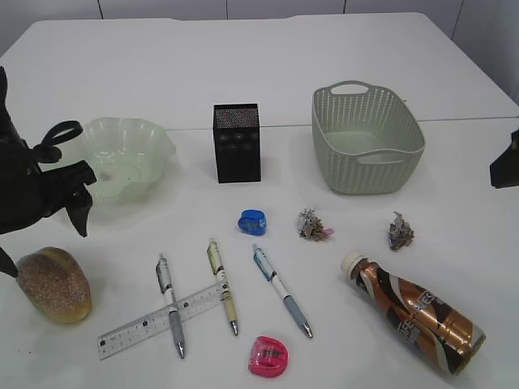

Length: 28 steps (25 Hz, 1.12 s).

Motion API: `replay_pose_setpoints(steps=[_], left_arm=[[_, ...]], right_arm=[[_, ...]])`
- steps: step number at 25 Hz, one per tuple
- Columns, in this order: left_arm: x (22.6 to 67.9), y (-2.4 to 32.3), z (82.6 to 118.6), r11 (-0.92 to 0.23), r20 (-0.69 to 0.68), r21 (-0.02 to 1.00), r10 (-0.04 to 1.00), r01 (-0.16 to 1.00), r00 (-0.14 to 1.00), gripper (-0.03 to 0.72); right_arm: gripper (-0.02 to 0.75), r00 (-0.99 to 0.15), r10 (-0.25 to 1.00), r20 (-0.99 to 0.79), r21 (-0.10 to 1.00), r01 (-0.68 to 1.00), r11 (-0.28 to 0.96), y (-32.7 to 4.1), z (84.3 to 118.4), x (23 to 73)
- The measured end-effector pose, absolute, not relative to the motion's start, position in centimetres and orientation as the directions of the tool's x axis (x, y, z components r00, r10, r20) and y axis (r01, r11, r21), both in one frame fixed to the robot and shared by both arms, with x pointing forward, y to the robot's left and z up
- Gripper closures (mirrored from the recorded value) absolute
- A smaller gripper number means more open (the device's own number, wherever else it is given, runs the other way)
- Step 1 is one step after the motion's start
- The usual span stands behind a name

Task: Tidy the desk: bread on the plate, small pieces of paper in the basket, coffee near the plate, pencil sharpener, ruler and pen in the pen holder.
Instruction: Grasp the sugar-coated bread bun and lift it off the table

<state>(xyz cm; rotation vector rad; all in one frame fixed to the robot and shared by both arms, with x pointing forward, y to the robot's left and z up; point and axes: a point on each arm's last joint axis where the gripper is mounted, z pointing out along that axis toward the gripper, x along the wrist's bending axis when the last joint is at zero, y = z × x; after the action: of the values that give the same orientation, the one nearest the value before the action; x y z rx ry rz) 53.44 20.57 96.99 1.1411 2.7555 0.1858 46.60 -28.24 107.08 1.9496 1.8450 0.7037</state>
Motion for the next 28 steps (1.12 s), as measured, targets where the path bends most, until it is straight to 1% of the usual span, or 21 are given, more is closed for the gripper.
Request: replay_pose_setpoints(steps=[7,12,15,22,28], left_arm=[[54.1,21.8,96.4,0.727,-0.088,0.165,0.684,0.666,-0.725,0.018],[54.5,22.2,96.2,0.691,-0.108,0.156,0.722,0.706,-0.683,0.018],[54.6,21.9,95.5,0.692,-0.110,0.127,0.722,0.711,-0.683,0.020],[54.7,22.0,94.5,0.681,-0.072,0.113,0.732,0.724,-0.677,0.031],[54.8,22.2,93.3,0.658,-0.004,0.109,0.750,0.745,-0.662,0.034]], right_arm=[[0.154,0.021,0.994,0.105,0.578,0.812,-0.078,-28.2,107.1,46.6],[0.153,0.021,0.994,0.105,0.580,0.811,-0.078,-28.2,107.1,46.6],[0.153,0.020,0.994,0.105,0.584,0.808,-0.078,-28.2,107.1,46.7],[0.154,0.020,0.994,0.105,0.589,0.805,-0.079,-28.2,107.1,46.7],[0.154,0.020,0.994,0.105,0.590,0.804,-0.079,-28.2,107.2,46.7]])
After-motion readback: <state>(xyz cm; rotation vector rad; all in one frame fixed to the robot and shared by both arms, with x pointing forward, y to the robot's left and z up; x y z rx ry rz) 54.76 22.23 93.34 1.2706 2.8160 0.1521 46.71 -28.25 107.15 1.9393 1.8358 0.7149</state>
